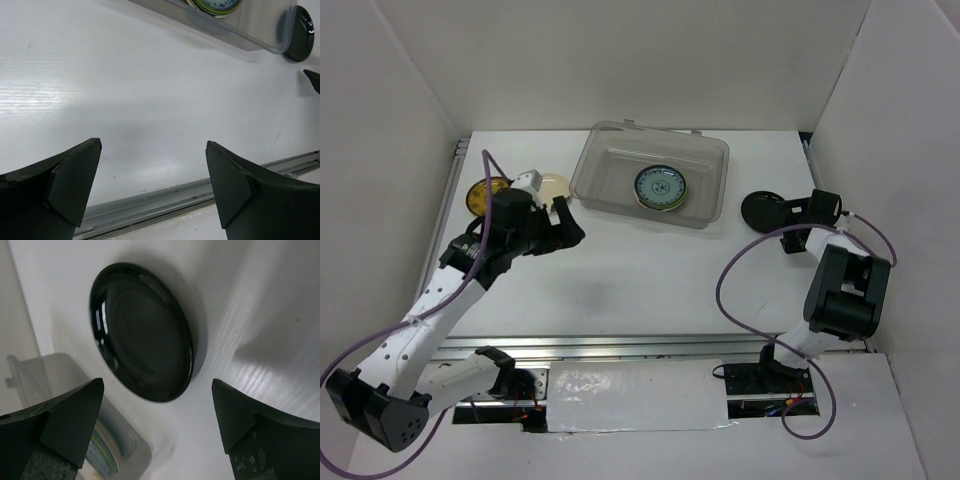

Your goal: Place the plates into the plastic bin on the countertop

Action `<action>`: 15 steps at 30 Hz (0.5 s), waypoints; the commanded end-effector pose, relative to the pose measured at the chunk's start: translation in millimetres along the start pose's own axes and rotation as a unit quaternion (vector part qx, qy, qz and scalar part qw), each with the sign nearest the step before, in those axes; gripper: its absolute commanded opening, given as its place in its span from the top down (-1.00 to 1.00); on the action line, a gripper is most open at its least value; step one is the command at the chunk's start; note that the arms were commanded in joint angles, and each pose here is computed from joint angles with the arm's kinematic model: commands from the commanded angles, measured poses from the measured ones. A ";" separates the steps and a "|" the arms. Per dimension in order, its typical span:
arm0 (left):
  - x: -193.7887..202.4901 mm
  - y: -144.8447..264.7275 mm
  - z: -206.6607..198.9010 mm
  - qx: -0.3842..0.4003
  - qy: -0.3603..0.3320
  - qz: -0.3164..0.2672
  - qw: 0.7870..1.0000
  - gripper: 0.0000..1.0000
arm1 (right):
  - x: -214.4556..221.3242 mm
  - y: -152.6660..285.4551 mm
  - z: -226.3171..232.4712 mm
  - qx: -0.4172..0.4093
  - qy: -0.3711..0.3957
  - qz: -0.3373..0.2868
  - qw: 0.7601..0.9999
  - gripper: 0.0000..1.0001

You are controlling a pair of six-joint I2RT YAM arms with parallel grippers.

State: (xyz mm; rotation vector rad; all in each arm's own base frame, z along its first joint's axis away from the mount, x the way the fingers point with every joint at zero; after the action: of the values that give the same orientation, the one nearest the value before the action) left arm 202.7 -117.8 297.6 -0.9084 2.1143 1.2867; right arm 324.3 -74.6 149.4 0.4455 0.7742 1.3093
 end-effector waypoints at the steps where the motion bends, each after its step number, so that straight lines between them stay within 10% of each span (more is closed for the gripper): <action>1: -10.8 37.1 9.1 0.006 -0.024 -0.047 0.999 -0.99 | -11.8 -21.7 11.7 0.002 -0.026 -0.004 1.000 -0.92; 8: -19.1 65.0 28.3 -0.029 -0.037 -0.067 0.997 -0.99 | -10.0 -53.8 3.7 0.038 -0.043 0.041 0.998 -0.71; 15: -21.5 68.2 39.8 -0.032 -0.031 -0.067 0.997 -0.99 | -4.1 -72.6 -10.3 0.051 -0.053 0.079 0.994 0.00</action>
State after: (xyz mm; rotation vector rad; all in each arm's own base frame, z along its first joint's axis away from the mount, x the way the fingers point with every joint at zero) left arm 169.9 -56.5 331.4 -1.0481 1.9482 1.3197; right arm 367.6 -95.0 105.6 0.6174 0.7218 1.3788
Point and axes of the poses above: each gripper's point midway between its finger pads, its own y axis back along the fingers, its own z axis along the line the jaws close on, x = y × z, the point moved 10 cm from there along y, back along the fingers, and after that the axes turned 3 degrees about -y, right-handed, at the moved point
